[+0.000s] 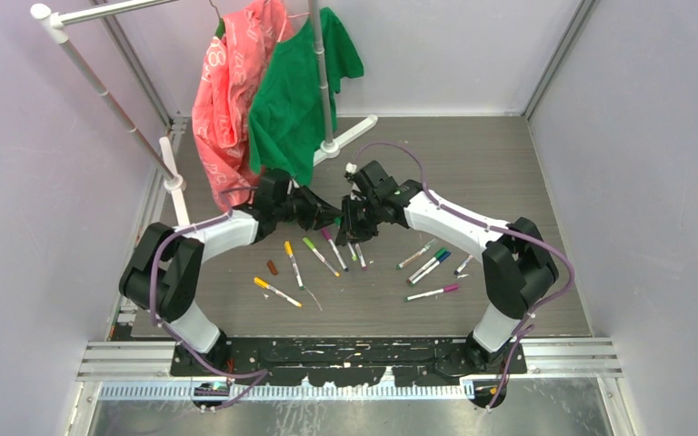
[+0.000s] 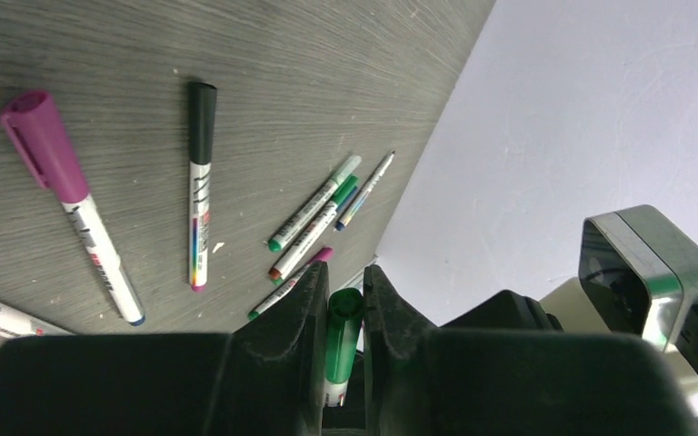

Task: Open the pen caps
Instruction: Open the pen cap from the pen.

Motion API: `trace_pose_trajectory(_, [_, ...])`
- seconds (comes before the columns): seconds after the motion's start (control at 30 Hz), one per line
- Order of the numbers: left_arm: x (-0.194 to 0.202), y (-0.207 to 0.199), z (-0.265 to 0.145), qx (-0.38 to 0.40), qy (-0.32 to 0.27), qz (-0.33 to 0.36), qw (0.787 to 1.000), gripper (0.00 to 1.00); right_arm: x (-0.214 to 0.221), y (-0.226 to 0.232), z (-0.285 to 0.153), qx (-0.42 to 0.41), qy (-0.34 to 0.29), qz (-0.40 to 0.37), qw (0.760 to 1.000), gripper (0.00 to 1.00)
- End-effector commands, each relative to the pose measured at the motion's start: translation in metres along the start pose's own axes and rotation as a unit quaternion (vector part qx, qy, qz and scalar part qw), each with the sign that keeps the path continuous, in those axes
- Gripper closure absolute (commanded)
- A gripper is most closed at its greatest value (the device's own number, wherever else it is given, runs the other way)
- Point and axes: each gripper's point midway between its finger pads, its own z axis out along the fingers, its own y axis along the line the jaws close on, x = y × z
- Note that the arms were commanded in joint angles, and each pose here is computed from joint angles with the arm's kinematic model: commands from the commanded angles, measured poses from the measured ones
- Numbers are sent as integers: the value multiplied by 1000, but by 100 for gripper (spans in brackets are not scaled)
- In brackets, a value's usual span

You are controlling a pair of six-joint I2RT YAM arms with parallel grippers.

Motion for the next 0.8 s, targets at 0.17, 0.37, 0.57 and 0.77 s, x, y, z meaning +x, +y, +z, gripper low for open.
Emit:
trace_pose_trajectory(0.17, [-55, -13, -2, -61, -106, -15, 992, 100, 14, -37, -20, 94, 1, -55, 994, 99])
trace_pose_trajectory(0.37, [-86, -26, 14, -82, -140, -62, 985, 100, 15, -82, -31, 212, -16, -96, 972, 99])
trace_pose_trajectory(0.57, [-104, -33, 30, -97, -160, -97, 978, 100, 12, -112, -37, 288, -38, -109, 951, 99])
trace_pose_trajectory(0.77, [-114, -38, 45, -75, -168, -147, 972, 100, 11, -130, -30, 335, -44, -117, 934, 99])
